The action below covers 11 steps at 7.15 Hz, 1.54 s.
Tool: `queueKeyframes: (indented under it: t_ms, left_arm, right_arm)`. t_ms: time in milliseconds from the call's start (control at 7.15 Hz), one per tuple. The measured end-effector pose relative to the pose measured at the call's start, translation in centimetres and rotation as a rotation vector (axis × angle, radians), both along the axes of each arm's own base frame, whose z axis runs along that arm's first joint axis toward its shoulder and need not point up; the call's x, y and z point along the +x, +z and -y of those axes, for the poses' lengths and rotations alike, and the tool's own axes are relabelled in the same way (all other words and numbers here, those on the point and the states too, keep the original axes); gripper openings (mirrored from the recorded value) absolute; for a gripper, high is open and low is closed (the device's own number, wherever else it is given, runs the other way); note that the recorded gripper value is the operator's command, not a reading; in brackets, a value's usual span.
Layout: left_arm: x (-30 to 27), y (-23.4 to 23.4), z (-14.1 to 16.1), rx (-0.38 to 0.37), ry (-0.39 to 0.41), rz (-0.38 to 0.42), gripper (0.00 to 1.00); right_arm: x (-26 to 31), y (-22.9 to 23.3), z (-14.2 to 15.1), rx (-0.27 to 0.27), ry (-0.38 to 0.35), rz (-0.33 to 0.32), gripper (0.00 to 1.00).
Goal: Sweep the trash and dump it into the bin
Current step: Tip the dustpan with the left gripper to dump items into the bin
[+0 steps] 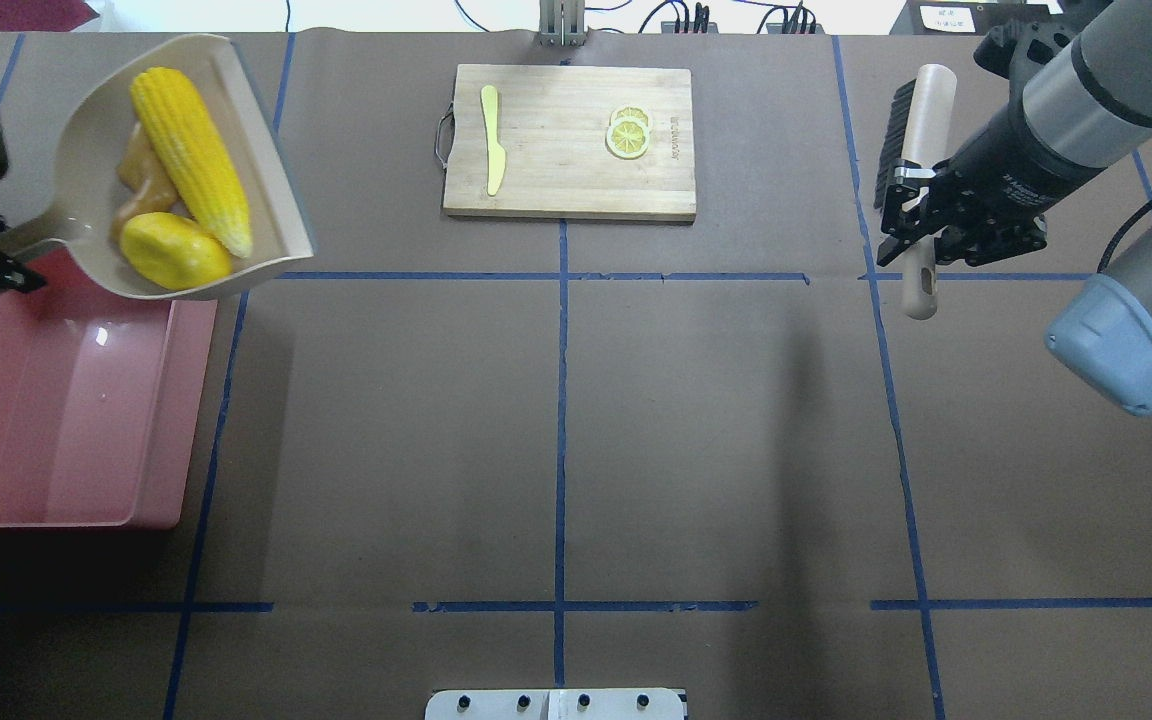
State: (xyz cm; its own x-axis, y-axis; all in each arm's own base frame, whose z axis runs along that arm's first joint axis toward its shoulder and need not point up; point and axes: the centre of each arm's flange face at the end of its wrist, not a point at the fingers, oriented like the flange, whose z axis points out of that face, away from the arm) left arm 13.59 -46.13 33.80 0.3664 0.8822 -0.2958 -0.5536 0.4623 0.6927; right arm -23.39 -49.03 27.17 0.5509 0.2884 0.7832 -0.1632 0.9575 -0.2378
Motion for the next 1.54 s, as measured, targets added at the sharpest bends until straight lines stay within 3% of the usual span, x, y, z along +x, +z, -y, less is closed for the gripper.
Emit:
queueKeyframes:
  t_ms: [420, 979, 1539]
  left_arm:
    - [-8.1, 7.3, -2.1, -0.141, -0.092, 0.022, 0.02]
    - [-11.4, 13.2, -5.0, -0.161, -0.064, 0.101, 0.05]
    - [-13.4, 14.9, -4.9, -0.131, -0.131, 0.386, 0.04]
  right_arm:
    - [3.3, 4.8, 0.3, 0.058, -0.045, -0.046, 0.0]
    - [6.0, 9.9, -0.3, 0.114, -0.111, -0.098, 0.0]
    - [7.6, 12.7, -1.1, 0.123, -0.137, -0.123, 0.0]
